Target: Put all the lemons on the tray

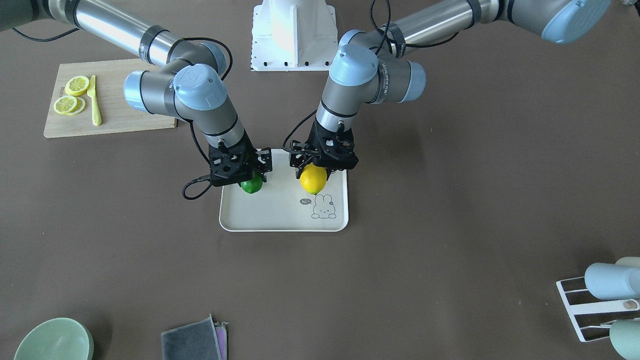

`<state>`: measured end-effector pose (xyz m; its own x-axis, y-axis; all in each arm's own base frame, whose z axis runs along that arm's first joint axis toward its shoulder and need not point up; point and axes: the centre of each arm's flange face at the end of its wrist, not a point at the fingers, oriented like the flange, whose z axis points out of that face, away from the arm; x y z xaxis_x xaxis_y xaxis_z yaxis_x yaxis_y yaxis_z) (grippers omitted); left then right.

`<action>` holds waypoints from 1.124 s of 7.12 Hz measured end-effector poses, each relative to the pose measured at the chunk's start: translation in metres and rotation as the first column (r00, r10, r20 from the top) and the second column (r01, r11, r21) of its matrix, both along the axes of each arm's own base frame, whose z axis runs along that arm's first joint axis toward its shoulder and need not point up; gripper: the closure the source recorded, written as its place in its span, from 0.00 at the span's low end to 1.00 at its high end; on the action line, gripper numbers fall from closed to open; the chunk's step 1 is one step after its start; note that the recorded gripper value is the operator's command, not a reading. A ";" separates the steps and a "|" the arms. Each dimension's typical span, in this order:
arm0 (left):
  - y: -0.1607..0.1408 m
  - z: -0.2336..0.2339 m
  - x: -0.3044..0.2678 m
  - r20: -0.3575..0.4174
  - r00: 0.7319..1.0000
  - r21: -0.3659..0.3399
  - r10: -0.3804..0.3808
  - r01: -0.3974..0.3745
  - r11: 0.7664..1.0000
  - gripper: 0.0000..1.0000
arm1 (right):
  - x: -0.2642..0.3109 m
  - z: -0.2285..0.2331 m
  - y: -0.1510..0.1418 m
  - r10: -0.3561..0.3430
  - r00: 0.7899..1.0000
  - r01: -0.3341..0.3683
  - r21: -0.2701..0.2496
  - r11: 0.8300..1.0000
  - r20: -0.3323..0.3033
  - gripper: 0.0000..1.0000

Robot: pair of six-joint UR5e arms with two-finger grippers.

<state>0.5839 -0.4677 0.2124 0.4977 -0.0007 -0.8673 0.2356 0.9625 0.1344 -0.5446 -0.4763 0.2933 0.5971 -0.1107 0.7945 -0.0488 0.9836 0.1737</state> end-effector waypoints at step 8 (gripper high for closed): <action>-0.026 -0.002 -0.058 0.031 0.999 0.168 -0.020 0.015 0.986 0.02 | 0.073 -0.032 -0.066 0.046 0.996 -0.046 -0.003 0.999 0.073 0.00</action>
